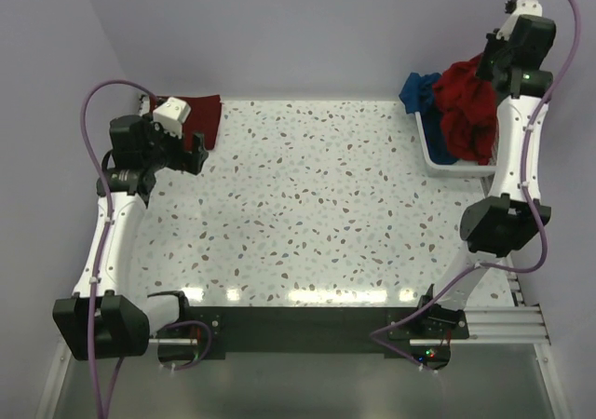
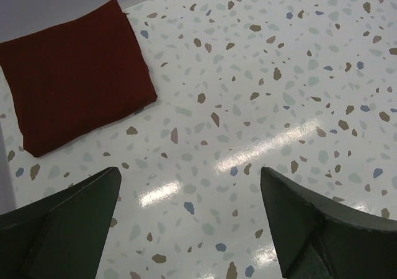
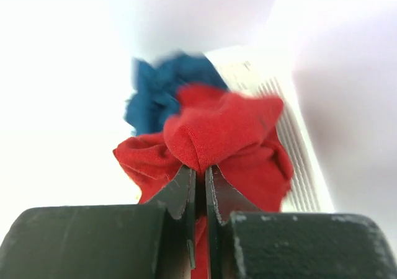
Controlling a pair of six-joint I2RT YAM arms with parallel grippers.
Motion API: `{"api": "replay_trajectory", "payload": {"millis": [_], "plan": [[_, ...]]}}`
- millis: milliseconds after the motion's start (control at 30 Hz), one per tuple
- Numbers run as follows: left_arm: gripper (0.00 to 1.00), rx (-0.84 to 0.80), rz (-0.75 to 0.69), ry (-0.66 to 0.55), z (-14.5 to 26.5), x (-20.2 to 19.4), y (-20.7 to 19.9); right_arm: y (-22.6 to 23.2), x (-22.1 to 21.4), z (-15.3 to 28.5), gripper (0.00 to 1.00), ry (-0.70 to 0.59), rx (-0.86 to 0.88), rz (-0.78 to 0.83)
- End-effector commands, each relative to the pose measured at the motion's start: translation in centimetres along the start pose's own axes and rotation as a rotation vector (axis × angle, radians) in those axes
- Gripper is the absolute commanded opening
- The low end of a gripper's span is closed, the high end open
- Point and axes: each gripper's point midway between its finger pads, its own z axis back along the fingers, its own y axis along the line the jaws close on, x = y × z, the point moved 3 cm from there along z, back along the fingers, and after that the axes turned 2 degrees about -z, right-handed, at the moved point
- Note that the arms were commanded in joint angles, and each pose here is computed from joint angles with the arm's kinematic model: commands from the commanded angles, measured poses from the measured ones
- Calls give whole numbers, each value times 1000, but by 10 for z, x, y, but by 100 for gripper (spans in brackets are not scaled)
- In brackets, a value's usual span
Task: Fold and stack the t-shirts
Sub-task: Grab the tshirt from the pile, then move the tshirt to the center of the board
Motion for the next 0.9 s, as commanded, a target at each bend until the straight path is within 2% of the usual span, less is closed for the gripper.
{"api": "replay_trajectory", "payload": {"millis": [0, 233, 467, 633, 667, 700, 733, 767, 800, 833, 867], "plan": [[100, 11, 2, -77, 12, 26, -2, 31, 55, 55, 0, -165, 198, -14], [100, 23, 20, -143, 26, 48, -3, 106, 118, 172, 0, -370, 652, -114], [100, 6, 37, -157, 33, 58, -7, 179, 132, 282, 0, -461, 1030, -122], [100, -6, 41, -171, 39, 66, -9, 189, 131, 307, 0, -420, 1149, -205], [100, -15, 43, -172, 39, 66, -11, 188, 127, 305, 0, -409, 1142, -214], [100, -20, 44, -169, 39, 65, -12, 189, 112, 280, 0, -362, 1087, -226], [100, -26, 42, -170, 40, 66, -13, 182, 101, 275, 10, -336, 1027, -227], [100, -42, 38, -168, 39, 65, -15, 179, 89, 258, 33, -305, 962, -227], [100, -51, 36, -156, 39, 62, -16, 170, 60, 217, 75, -237, 830, -226], [100, -74, 17, -150, 37, 59, -19, 164, 38, 199, 98, -181, 764, -212], [100, -94, 10, -124, 36, 53, -22, 158, 2, 172, 99, -85, 680, -199]]}}
